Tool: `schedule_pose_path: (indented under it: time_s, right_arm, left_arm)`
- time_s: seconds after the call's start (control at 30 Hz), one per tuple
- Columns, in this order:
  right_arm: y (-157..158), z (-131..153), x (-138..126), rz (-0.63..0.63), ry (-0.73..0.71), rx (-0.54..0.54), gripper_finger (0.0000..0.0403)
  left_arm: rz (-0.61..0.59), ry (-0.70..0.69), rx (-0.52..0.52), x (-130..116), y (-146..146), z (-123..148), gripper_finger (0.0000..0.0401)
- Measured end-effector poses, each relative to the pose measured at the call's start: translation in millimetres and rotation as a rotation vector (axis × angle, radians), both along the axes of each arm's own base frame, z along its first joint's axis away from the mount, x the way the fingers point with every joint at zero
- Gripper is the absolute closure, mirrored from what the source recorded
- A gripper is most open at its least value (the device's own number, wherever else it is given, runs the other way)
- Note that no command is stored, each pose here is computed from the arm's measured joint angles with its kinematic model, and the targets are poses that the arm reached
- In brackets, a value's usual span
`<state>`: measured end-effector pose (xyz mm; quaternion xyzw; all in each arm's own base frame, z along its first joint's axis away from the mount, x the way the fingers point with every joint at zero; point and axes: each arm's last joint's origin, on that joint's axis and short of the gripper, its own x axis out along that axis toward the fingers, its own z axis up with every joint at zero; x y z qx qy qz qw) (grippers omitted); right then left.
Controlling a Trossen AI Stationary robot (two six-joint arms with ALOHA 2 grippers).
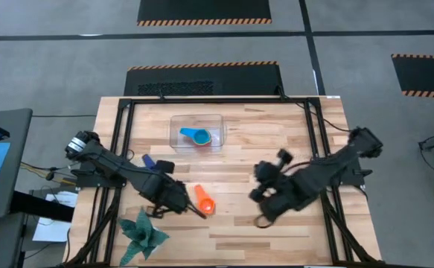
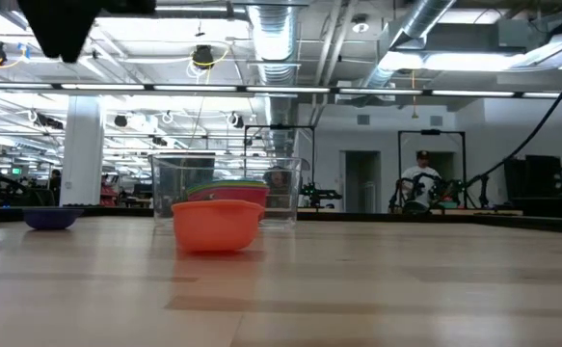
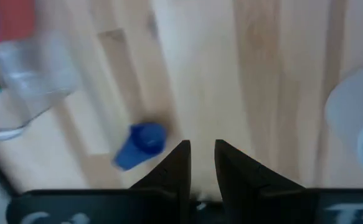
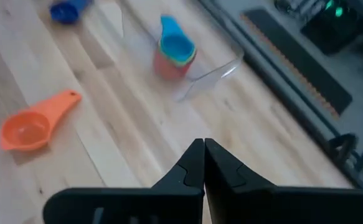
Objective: Nest measuring cups in basket
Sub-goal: Stack the orange measuring cup on top of the light blue measuring cup into the transparent bin
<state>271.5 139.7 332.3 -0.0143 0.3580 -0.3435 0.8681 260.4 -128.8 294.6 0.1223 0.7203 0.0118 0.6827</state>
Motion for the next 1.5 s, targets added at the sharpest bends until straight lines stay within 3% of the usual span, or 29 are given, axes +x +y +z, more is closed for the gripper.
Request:
schedule_pose_path:
  time_s: [0.2,0.33,0.43,0.63,0.77,0.93,1.17,1.4,1.5]
  right_arm:
    - [-16,-50,67,-0.107,-0.053,0.083,0.0381]
    - [-35,-56,109,-0.078,-0.198,0.116,0.0382]
    - [-53,-44,136,0.041,-0.327,0.156,0.0383]
    - [-95,-22,172,0.4,-0.568,0.305,0.0378]
    - [-120,-26,177,0.466,-0.583,0.447,0.0381]
    - [-140,-33,173,0.356,-0.54,0.587,0.0384]
    - [-128,-32,171,0.367,-0.527,0.588,0.0384]
    - [-97,-44,162,0.29,-0.39,0.487,0.0386]
    - [-79,-48,157,0.256,-0.354,0.479,0.0384]
  left_arm:
    - [-0.094,-0.174,0.038,-45,19,40,0.034]
    - [-0.017,-0.405,0.092,-86,47,67,0.034]
    - [0.051,-0.596,0.102,-116,67,82,0.034]
    - [0.155,-0.911,-0.002,-164,95,88,0.034]
    - [0.165,-1.054,-0.038,-181,105,73,0.034]
    - [0.214,-1.186,-0.079,-187,111,46,0.034]
    - [0.266,-1.133,-0.139,-173,109,7,0.034]
    - [0.25,-1.174,-0.25,-152,114,14,0.035]
    - [0.236,-1.112,-0.266,-141,116,9,0.0373]
